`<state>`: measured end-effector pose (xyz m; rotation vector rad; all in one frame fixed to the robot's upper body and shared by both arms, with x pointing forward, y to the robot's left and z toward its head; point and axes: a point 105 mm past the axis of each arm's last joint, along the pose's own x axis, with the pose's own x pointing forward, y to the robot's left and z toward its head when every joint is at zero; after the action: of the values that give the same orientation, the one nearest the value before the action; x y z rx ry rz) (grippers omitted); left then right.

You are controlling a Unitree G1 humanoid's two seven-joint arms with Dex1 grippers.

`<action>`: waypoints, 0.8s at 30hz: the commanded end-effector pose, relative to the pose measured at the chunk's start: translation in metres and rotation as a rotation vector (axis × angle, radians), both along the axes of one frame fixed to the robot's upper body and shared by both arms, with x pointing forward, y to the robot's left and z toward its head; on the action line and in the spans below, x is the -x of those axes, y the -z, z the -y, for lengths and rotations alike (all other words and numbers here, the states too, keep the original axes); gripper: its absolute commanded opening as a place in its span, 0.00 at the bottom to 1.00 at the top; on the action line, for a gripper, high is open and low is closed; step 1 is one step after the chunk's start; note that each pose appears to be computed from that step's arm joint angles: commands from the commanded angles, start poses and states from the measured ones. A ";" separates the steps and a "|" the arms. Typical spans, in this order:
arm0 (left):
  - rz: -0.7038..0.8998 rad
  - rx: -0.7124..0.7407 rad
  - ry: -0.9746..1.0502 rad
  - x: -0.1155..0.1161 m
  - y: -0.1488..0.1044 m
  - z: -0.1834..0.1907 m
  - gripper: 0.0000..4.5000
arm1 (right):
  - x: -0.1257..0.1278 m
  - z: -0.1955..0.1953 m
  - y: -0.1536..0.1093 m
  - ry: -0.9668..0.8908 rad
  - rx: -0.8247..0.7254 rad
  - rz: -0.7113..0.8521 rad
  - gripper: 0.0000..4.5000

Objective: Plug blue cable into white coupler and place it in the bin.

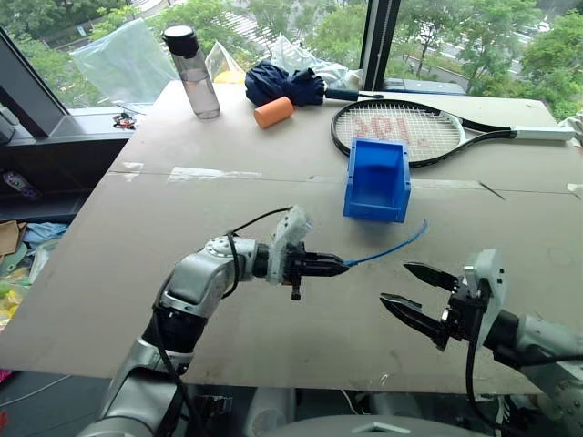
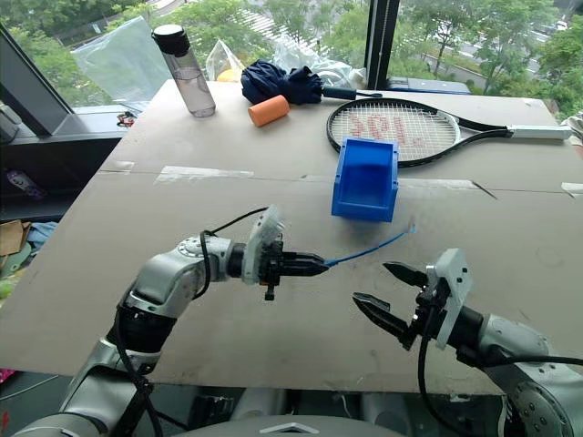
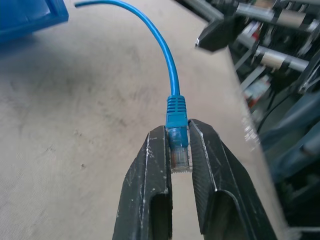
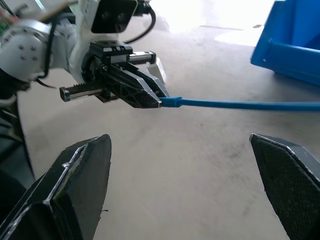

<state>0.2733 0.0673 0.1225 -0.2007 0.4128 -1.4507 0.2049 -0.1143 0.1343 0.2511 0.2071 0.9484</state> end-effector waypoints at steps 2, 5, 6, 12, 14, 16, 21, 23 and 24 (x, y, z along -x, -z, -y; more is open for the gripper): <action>-0.075 0.161 0.020 0.010 -0.041 0.004 0.01 | -0.010 -0.029 -0.031 -0.075 -0.225 -0.013 1.00; -0.067 0.151 -0.009 0.011 -0.043 0.001 0.01 | -0.021 -0.039 -0.040 -0.094 -0.281 -0.032 1.00; -0.073 0.156 -0.019 0.011 -0.044 0.001 0.01 | -0.024 -0.041 -0.041 -0.096 -0.293 -0.044 1.00; -0.089 0.221 -0.022 0.020 -0.058 0.003 0.01 | -0.027 -0.055 -0.060 -0.173 -0.398 -0.093 1.00; -0.089 0.223 -0.021 0.024 -0.059 0.003 0.01 | -0.026 -0.057 -0.063 -0.195 -0.407 -0.108 1.00; -0.099 0.229 -0.023 0.025 -0.060 0.003 0.00 | -0.028 -0.057 -0.065 -0.196 -0.415 -0.115 0.94; -0.093 0.237 -0.031 0.027 -0.064 0.003 0.00 | -0.029 -0.056 -0.065 -0.207 -0.397 -0.134 0.71; -0.090 0.241 -0.034 0.027 -0.065 0.004 0.00 | -0.028 -0.057 -0.065 -0.213 -0.400 -0.142 0.71; -0.089 0.242 -0.033 0.027 -0.065 0.004 0.00 | -0.027 -0.057 -0.065 -0.216 -0.404 -0.147 0.71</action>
<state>0.2505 0.0631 0.1767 -0.4787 0.3565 -1.4364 0.2357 -0.0594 0.1920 0.6747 0.1952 1.1537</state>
